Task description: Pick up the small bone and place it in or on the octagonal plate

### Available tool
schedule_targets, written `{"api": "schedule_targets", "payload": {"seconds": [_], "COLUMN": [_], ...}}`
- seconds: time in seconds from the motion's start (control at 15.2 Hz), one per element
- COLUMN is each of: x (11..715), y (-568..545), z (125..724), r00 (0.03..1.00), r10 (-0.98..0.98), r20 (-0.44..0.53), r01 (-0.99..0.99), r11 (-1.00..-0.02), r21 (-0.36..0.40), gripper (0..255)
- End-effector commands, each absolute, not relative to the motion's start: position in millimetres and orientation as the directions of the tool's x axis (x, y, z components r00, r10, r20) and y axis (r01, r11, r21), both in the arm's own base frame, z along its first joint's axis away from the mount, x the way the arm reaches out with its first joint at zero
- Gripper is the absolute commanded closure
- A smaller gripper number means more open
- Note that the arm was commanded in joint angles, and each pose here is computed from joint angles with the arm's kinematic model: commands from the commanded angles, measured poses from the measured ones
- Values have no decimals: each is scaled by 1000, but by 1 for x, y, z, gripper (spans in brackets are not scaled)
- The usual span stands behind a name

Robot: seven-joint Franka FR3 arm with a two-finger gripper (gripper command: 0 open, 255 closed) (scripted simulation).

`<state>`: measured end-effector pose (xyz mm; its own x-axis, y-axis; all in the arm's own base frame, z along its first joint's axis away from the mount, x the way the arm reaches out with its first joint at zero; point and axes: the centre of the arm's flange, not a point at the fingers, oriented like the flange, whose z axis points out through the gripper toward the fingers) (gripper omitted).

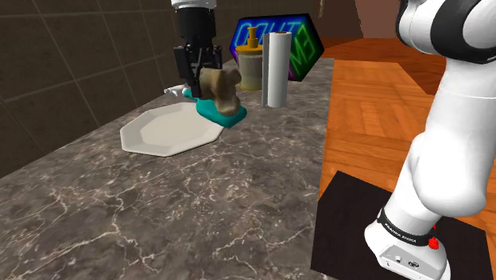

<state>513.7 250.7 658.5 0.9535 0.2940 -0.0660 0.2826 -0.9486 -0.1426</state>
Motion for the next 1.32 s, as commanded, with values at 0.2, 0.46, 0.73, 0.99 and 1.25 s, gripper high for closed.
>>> {"api": "schedule_targets", "payload": {"seconds": [0.2, 0.46, 0.73, 0.99, 1.25], "x": [563, 563, 563, 563, 563], "y": [283, 284, 284, 284, 284], "z": [648, 627, 605, 597, 597], "r00": [954, 954, 954, 954, 954], "r10": [293, 293, 293, 293, 293], "r20": [-66, -66, -66, -66, -66], "r01": [282, 282, 282, 282, 282], "r11": [-949, -949, -949, -949, -949], "r21": [-143, -143, -143, -143, -143], "gripper": [255, 255, 255, 255, 255]}}
